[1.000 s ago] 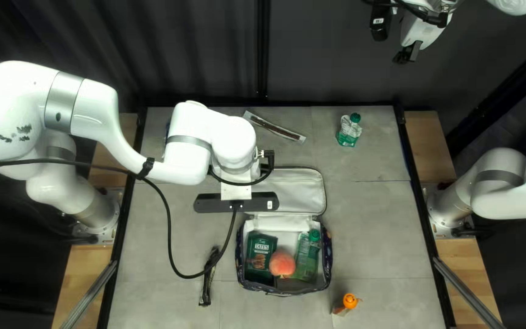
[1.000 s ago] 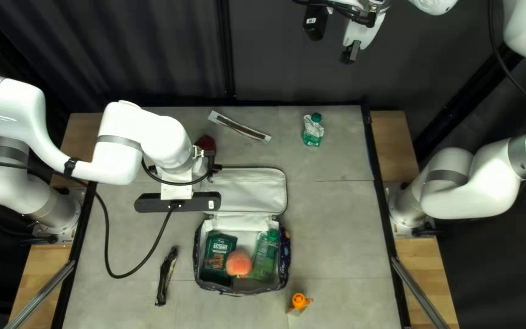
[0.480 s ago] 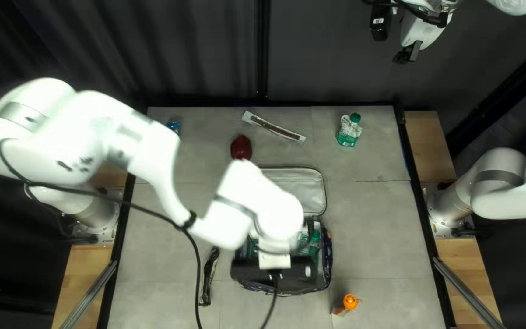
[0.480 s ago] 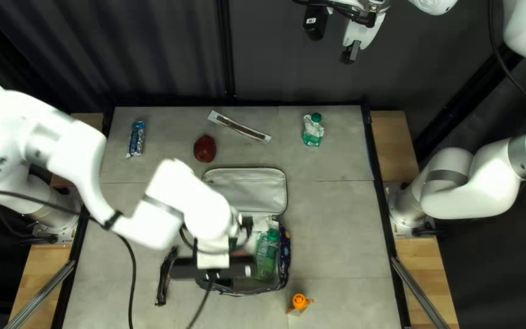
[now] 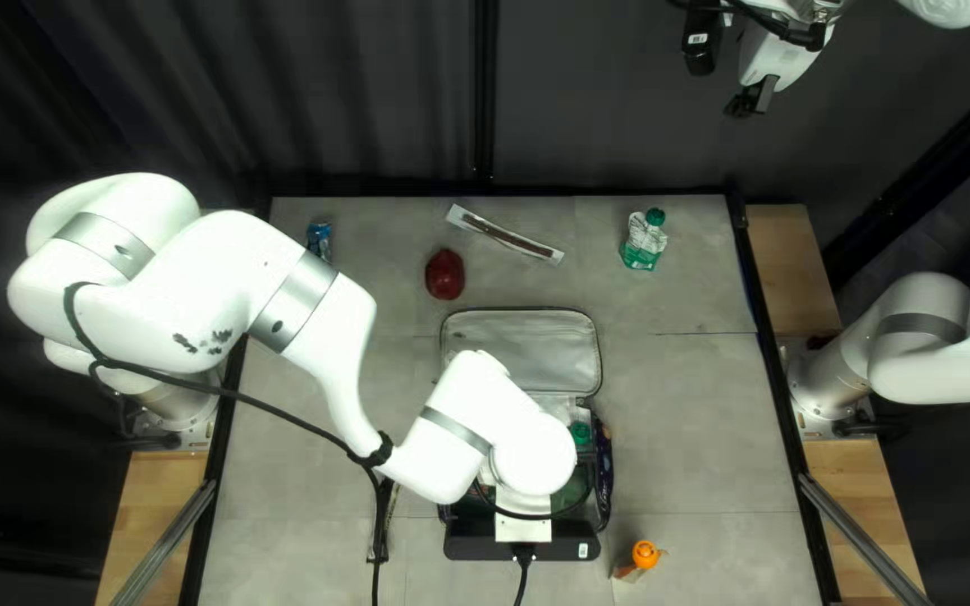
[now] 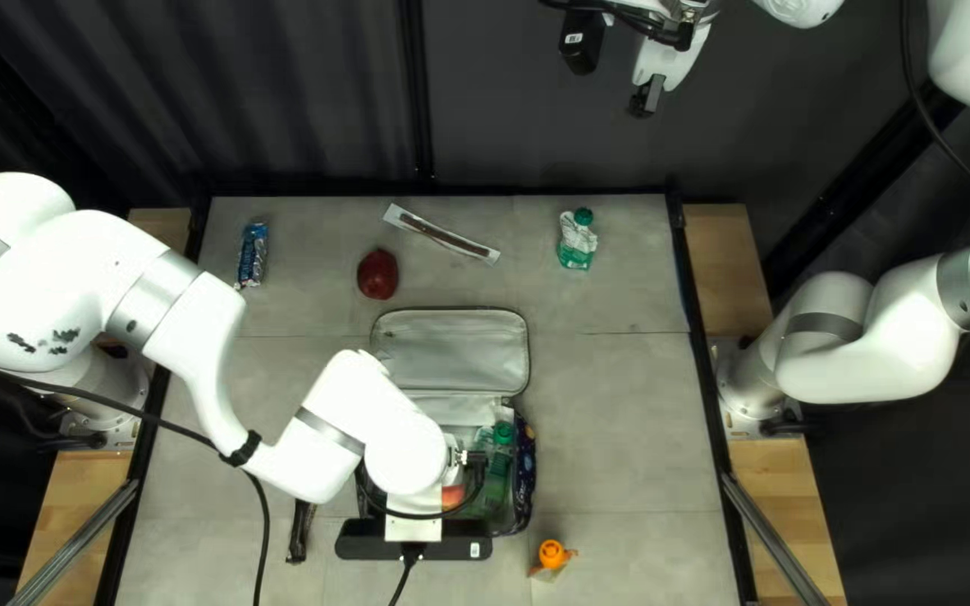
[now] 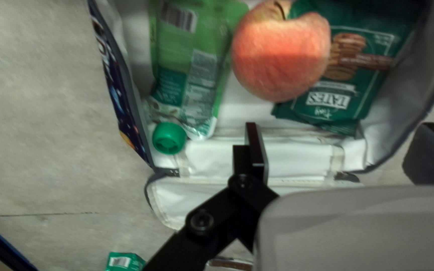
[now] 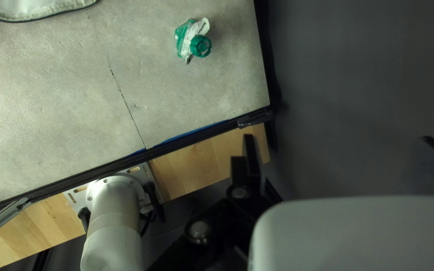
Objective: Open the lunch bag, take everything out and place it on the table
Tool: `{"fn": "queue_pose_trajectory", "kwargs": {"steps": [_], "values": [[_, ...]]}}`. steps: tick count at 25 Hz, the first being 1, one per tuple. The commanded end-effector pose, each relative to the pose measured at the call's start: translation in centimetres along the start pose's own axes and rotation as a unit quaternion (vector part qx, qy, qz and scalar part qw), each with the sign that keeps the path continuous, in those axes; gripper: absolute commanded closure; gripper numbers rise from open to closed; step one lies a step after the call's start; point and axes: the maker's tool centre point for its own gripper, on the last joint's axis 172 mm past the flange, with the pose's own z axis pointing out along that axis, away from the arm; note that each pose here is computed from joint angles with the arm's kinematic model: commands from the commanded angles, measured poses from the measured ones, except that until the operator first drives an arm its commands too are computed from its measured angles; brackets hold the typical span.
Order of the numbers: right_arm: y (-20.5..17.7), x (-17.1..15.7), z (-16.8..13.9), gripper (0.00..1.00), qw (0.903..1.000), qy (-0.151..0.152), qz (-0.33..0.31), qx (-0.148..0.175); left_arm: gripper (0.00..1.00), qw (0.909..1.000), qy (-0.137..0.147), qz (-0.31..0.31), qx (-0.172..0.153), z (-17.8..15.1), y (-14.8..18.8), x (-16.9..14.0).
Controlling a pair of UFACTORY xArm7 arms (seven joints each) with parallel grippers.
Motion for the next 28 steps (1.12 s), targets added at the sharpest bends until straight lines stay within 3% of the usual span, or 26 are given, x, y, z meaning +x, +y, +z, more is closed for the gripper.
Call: {"fn": "queue_pose_trajectory", "kwargs": {"steps": [1, 13, 19, 23, 25, 26, 28], "values": [[0.0, 0.0, 0.0, 0.0, 1.0, 0.0, 0.0, 0.0, 0.0, 0.9999, -0.004, 0.01, -0.001, -0.8, 0.9, -0.4], [0.0, 0.0, 0.0, 0.0, 1.0, 0.0, 0.0, 0.0, 0.0, 0.9997, -0.016, -0.001, -0.017, -7.1, 10.9, -11.3], [0.0, 0.0, 0.0, 0.0, 1.0, 0.0, 0.0, 0.0, 0.0, 0.9985, -0.017, -0.032, -0.041, -9.6, 17.9, -22.9], [0.0, 0.0, 0.0, 0.0, 1.0, 0.0, 0.0, 0.0, 0.0, 0.9945, -0.024, -0.087, -0.053, -11.0, 21.5, -28.2], [0.0, 0.0, 0.0, 0.0, 1.0, 0.0, 0.0, 0.0, 0.0, 0.9843, -0.031, -0.162, -0.063, -11.6, 23.7, -31.0], [0.0, 0.0, 0.0, 0.0, 1.0, 0.0, 0.0, 0.0, 0.0, 0.9686, -0.045, -0.233, -0.074, -11.8, 24.7, -31.7], [0.0, 0.0, 0.0, 0.0, 1.0, 0.0, 0.0, 0.0, 0.0, 0.9642, -0.049, -0.249, -0.077, -11.9, 24.8, -31.7]]}}
